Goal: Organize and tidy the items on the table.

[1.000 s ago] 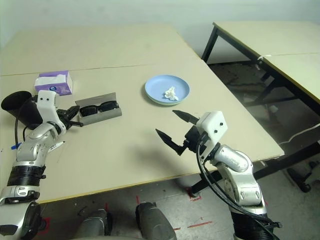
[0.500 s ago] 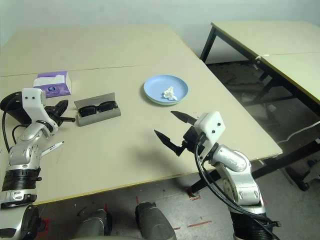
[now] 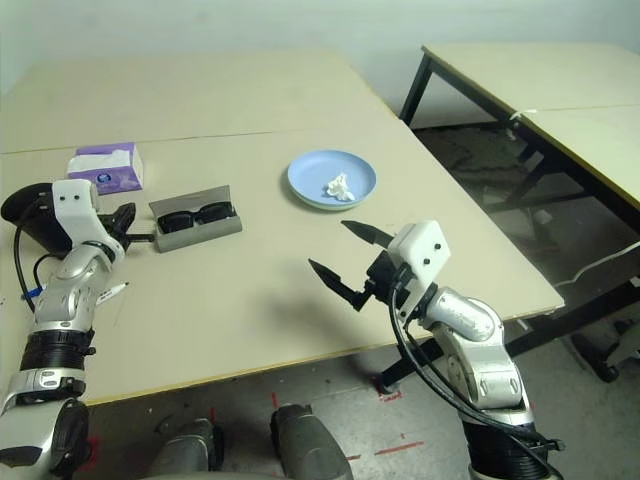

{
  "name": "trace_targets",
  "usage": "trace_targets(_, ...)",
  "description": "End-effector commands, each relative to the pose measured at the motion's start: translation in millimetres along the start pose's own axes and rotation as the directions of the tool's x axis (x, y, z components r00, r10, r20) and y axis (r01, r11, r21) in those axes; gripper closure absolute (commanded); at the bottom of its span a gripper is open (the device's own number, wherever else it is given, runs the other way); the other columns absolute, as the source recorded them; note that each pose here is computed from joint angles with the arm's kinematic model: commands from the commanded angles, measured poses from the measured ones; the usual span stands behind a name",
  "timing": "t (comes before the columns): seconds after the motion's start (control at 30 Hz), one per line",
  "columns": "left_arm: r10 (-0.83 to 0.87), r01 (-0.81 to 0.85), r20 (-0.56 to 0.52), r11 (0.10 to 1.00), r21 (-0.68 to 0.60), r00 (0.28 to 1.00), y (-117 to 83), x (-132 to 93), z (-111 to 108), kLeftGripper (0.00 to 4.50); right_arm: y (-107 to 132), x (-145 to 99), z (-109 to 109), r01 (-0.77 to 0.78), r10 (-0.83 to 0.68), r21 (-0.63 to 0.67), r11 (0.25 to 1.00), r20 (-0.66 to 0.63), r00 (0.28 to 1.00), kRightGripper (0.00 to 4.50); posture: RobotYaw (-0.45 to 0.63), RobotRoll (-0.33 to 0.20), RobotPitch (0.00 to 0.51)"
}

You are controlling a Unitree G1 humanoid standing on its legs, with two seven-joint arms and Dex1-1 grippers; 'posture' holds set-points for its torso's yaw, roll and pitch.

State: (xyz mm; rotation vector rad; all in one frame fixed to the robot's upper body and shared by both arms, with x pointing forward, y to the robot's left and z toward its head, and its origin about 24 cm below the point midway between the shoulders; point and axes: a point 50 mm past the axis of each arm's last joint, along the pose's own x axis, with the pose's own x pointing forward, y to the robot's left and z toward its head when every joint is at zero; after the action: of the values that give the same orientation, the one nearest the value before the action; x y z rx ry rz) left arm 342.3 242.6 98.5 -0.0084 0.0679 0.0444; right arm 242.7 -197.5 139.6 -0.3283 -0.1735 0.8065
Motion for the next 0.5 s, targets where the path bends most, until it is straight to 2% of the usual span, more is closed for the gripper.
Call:
trace_targets(0.03,0.022,-0.022,-0.012,1.000,-0.001,1.000,2,3,-4,4.49,1,-2,2,-0.015,0.015,-0.004,1.000,0.001,1.000,0.00,-0.25,0.000,0.087)
trace_targets(0.5,-0.026,0.027,-0.049,0.999,0.022,0.998,-6,10,-15,4.49,5,-8,3,-0.043,0.043,0.017,0.999,-0.007,0.999,0.00,-0.27,0.000,0.086)
